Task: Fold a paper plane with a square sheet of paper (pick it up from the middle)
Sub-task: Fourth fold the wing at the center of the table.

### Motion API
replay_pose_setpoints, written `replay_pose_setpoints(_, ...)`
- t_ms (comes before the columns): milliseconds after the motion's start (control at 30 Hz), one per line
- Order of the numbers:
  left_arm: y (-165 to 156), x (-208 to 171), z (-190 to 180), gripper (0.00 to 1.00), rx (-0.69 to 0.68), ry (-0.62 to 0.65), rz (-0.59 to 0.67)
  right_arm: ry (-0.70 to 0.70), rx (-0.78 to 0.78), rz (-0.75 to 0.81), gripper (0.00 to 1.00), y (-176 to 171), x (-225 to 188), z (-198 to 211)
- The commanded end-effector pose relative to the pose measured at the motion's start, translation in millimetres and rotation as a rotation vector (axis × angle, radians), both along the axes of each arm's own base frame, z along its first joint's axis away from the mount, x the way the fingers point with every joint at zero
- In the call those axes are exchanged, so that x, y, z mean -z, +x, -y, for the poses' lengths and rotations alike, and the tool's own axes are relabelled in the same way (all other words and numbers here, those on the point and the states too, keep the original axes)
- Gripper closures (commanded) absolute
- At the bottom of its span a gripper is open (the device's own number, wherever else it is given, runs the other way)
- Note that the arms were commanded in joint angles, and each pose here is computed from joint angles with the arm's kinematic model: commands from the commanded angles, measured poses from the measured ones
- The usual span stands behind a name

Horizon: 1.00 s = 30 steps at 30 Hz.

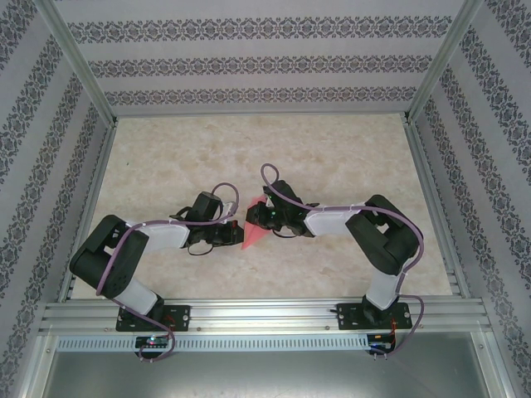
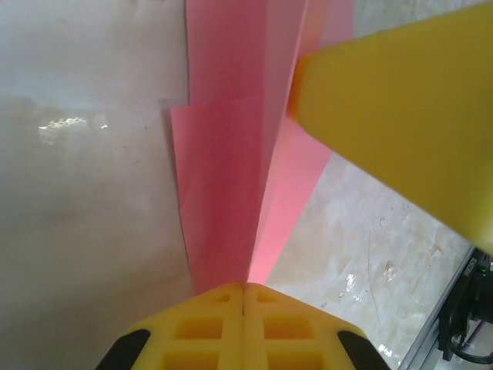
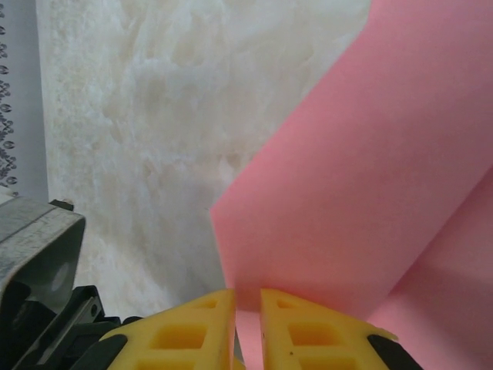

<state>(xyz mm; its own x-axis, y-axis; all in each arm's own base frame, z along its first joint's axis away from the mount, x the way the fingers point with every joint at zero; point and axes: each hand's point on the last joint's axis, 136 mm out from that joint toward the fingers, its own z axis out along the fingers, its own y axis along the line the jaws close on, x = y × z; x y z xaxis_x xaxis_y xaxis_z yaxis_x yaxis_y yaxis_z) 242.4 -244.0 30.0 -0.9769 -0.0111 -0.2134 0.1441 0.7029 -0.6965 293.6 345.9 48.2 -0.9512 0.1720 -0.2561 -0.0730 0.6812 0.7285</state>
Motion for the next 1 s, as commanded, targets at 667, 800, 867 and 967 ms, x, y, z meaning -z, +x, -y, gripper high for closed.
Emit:
replay_pose_setpoints(667,0,1,3,0.93,0.073,-0.023,0.007,-0.010,0.080,-0.002,0.84,14,3,10)
replay_pose_setpoints(800,0,3,8,0.96,0.090,-0.037,-0.014,-0.002,0.077,0.003,0.82,12,-2,11)
replay_pose_setpoints(867,-1,5,9,0.97,0.095,-0.037,-0.031,-0.005,0.084,0.008,0.81,11,-5,14)
replay_pose_setpoints(967,-1,10,9,0.98,0.089,-0.033,-0.054,-0.009,0.109,0.028,0.80,10,-11,21)
